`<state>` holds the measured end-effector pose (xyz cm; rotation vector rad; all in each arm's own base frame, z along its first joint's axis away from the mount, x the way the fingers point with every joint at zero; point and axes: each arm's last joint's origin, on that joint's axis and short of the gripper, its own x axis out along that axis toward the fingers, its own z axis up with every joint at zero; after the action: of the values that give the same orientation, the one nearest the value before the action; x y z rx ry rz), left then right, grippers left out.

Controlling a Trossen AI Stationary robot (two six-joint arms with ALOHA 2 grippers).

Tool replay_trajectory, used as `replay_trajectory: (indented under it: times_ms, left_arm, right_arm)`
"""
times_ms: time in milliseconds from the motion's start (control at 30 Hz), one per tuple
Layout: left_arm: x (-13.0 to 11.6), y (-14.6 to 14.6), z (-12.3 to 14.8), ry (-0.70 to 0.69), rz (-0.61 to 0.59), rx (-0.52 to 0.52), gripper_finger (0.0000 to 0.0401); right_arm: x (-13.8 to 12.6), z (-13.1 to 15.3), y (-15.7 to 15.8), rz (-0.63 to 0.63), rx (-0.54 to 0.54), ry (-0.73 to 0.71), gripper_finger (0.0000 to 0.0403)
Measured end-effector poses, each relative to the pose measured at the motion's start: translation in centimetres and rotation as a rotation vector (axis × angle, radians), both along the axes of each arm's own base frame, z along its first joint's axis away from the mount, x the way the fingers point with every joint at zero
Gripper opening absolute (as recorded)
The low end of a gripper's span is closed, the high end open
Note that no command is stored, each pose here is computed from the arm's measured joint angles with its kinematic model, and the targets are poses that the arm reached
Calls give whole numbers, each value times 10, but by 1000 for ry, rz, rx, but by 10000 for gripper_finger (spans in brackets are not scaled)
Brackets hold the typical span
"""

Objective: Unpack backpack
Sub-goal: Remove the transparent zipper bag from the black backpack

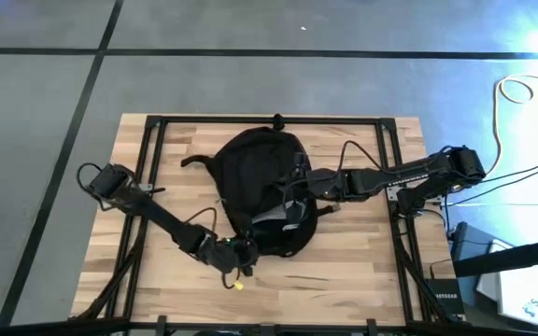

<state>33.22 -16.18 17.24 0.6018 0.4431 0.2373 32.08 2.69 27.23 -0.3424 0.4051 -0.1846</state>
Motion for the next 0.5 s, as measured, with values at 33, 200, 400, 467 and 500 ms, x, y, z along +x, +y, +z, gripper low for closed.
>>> replay_trajectory:
  times_ms: [33,200,400,467,500]
  left_arm:
    - [4,0,-2,11,-7,-11,235]
    - [20,8,-10,0,93,-20,235]
    - [24,33,-18,68,196,-5,235]
    - [25,39,-23,140,141,-65,235]
    - [25,42,-25,164,137,-88,235]
  right_arm:
    - [0,1,0,3,3,-8,1]
    - [1,2,1,5,6,-28,1]
    - [1,2,2,31,33,-22,1]
    - [1,1,2,37,40,-21,1]
    - [1,1,2,39,43,-21,1]
